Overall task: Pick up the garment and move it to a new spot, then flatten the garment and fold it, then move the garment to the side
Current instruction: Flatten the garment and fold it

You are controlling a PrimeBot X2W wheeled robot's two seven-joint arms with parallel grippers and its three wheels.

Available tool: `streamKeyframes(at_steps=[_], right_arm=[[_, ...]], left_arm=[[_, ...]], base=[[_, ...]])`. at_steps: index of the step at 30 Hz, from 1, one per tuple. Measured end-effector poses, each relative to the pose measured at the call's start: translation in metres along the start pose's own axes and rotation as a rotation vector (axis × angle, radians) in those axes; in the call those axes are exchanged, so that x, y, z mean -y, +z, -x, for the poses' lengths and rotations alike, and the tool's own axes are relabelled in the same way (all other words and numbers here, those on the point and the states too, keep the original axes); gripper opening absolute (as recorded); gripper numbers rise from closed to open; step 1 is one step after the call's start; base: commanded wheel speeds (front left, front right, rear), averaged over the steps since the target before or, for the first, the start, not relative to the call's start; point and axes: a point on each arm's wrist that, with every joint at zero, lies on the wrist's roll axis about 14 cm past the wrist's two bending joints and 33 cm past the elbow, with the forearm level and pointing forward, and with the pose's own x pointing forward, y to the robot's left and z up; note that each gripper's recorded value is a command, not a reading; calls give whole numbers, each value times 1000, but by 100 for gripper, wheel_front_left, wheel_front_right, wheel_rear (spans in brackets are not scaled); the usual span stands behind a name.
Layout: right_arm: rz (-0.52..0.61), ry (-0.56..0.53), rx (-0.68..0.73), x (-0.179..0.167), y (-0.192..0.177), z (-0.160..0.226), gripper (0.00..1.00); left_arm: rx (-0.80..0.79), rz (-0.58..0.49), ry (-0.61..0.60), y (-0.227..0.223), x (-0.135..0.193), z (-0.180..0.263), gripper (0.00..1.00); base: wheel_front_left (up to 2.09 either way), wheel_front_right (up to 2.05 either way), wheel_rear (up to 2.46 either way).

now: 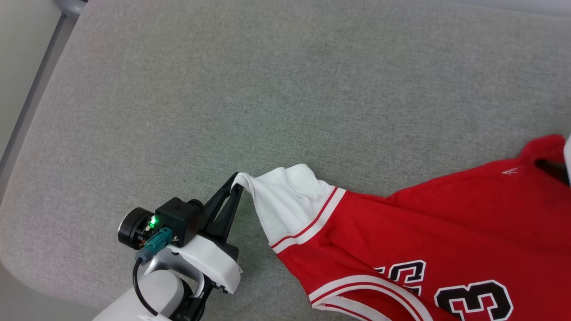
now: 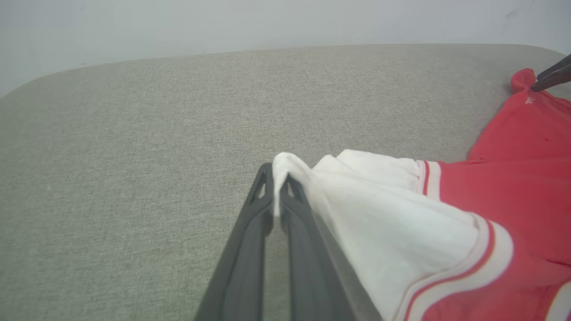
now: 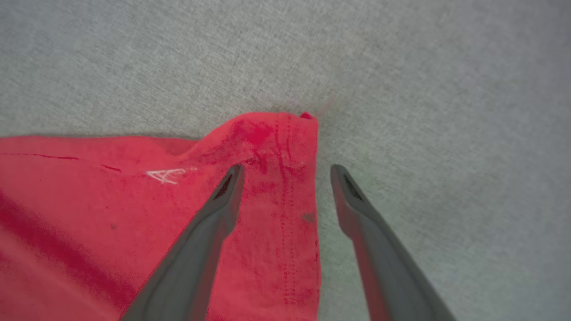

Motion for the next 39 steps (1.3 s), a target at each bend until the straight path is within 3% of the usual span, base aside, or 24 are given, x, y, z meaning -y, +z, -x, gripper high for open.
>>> streamKeyframes(at_steps=[4, 8, 9, 10, 11, 16, 23, 34, 39], right_arm=[[8, 13, -82, -6, -20, -27, 100], [22, 22, -69, -10, -25, -35, 100], [32, 17, -52, -10, -23, -34, 80], [45, 9, -35, -9, -22, -33, 15], [46, 7, -20, -9, -22, -31, 0], [20, 33, 159, -18, 0, -9, 0], [24, 25, 497, -22, 48, 73, 0], [35, -97, 910, 4, 78, 205, 0], [60, -146, 1019, 14, 102, 237, 0]], left_arm=[[-20, 4, 9, -8, -2, -3, 0], [-18, 8, 4, -9, -1, -7, 0], [-19, 6, 5, -9, -2, -7, 0], [-17, 5, 4, -9, -1, -7, 0], [-13, 5, 0, -8, -1, -7, 0], [21, -10, 5, 5, -5, -4, 0], [159, -61, -15, 55, -6, 4, 0], [486, -216, -134, 202, 24, -10, 0], [604, -287, -177, 265, 37, -22, 0]], base=[[0, 0, 0], [0, 0, 0], [0, 0, 0], [0, 0, 0], [0, 0, 0], [0, 0, 0], [0, 0, 0], [0, 0, 0], [0, 0, 0]])
